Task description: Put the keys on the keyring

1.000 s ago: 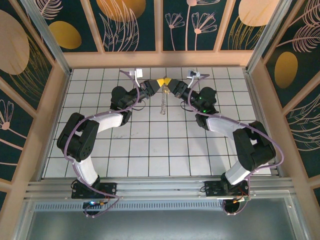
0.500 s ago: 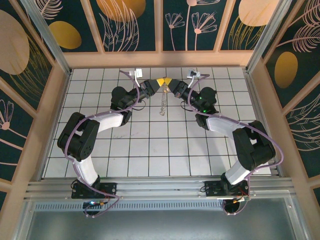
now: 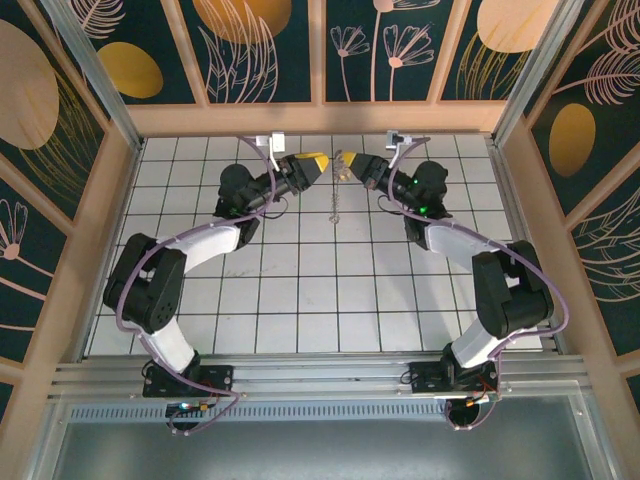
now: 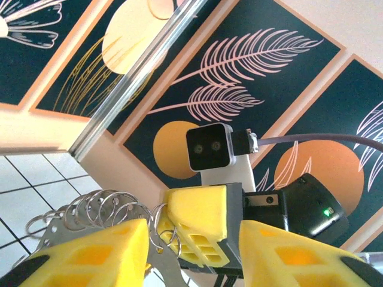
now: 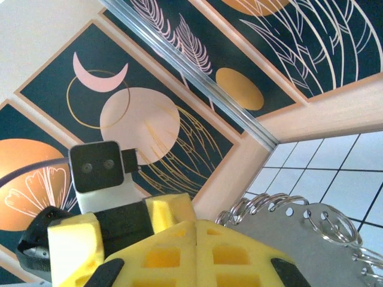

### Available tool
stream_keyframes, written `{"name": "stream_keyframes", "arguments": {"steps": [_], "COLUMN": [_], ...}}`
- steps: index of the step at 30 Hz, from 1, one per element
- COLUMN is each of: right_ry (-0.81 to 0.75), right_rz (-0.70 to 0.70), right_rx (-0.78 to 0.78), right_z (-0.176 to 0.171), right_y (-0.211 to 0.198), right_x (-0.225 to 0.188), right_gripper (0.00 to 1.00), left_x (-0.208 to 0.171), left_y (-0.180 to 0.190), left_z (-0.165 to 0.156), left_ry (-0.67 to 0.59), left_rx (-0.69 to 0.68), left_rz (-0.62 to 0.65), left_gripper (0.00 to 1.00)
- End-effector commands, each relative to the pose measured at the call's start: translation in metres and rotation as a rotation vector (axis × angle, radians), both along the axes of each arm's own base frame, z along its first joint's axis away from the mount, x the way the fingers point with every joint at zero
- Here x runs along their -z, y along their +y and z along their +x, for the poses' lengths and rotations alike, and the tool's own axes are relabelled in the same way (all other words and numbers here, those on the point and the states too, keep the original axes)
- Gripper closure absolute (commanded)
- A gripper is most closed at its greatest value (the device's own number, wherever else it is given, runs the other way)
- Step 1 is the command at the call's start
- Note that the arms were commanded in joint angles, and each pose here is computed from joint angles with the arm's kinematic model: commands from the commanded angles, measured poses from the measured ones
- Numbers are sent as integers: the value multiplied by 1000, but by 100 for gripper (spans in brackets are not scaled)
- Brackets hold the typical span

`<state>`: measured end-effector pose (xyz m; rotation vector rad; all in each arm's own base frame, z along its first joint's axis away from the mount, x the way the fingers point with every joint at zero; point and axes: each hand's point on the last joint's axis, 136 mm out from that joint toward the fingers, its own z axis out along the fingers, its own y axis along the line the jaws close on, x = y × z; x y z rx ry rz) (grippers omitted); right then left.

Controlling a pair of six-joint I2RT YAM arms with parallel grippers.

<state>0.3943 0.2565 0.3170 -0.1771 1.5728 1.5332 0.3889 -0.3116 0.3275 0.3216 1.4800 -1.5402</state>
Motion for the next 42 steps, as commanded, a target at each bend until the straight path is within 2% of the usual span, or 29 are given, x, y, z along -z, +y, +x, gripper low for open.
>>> {"name": "stream_keyframes", "arguments": {"steps": [1, 10, 17, 27, 42], "right_ry": [-85, -102, -95, -81, -82], "right_rz": [-20, -66, -49, -23, -18], "right_rx": [-70, -218, -298, -304, -319], "right_z": [-1, 15, 22, 25, 22], "right_y": [0, 0, 7, 10, 22], "right_x": [-18, -13, -7, -4, -4], "right_gripper": [100, 100, 100, 100, 100], "left_x": [-24, -10, 10, 23, 25], "left_y": [8, 6, -5, -10, -14], "left_z": [3, 22, 33, 47, 45], "left_ry": [-93, -124, -109, -75, -57], "left_rx": [-16, 121, 234, 248, 279], "left_rz": [50, 222, 300, 302, 268], "left_gripper": [54, 48, 54, 56, 60]}}
